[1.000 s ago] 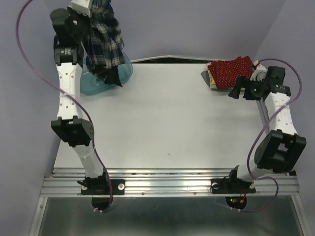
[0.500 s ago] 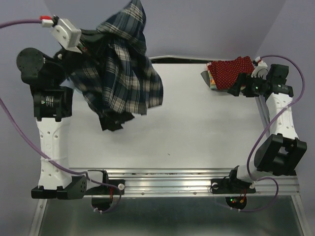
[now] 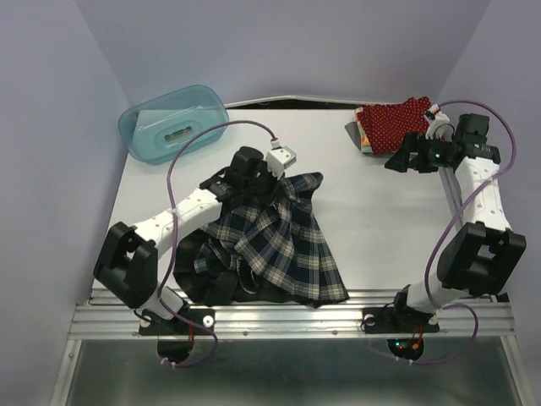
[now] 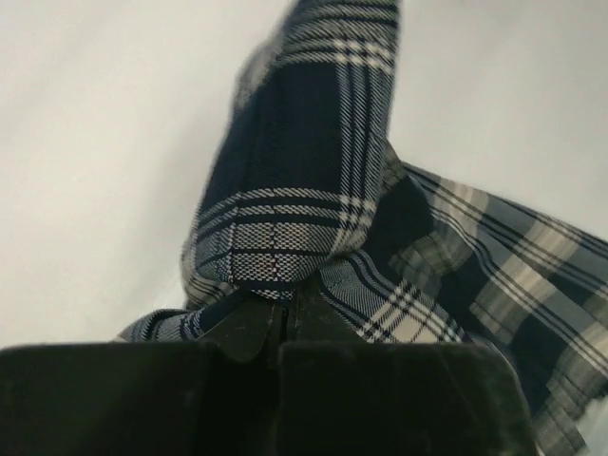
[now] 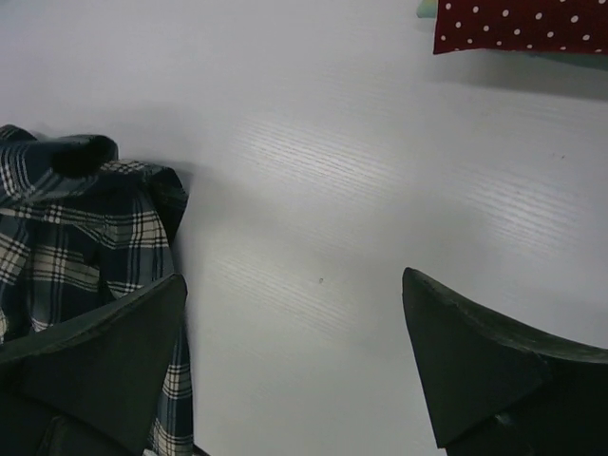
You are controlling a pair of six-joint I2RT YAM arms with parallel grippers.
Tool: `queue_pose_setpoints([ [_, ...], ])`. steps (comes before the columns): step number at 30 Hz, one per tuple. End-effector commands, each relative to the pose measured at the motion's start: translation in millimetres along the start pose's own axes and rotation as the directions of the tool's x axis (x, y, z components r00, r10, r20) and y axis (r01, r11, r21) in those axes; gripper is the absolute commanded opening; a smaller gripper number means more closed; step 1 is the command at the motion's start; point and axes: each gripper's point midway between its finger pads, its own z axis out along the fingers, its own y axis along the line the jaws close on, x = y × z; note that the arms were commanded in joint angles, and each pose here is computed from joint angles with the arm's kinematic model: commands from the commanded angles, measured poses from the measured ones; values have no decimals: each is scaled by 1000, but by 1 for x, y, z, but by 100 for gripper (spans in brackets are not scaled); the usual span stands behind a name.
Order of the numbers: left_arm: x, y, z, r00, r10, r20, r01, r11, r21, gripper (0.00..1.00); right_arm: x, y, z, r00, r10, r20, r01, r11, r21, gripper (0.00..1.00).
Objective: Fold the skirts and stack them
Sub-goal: Move the skirt to the center of the board
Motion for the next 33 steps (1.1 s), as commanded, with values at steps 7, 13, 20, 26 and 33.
queue_pose_setpoints([
  [7, -188, 26, -27, 882, 350, 316, -270, 924, -271, 0, -19, 1, -4, 1000, -5, 2, 5, 1000, -14, 100],
  [13, -25, -39, 5, 841, 539, 39, -537, 842, -51, 0, -1, 7, -3, 999, 2, -46, -4, 998, -59, 100],
  [20, 105, -126, 4, 777, 622, -98, -572, 762, 303, 79, 41, 10, 7, 986, 32, -161, -50, 993, -106, 100],
  [26, 9, -144, -35, 835, 532, 144, -549, 782, 296, 99, 81, 32, 21, 957, 110, -267, -156, 975, -157, 97],
  [33, -74, -100, -66, 911, 336, 240, -395, 878, 268, 93, 112, 88, 50, 930, 126, -344, -240, 919, -314, 95],
])
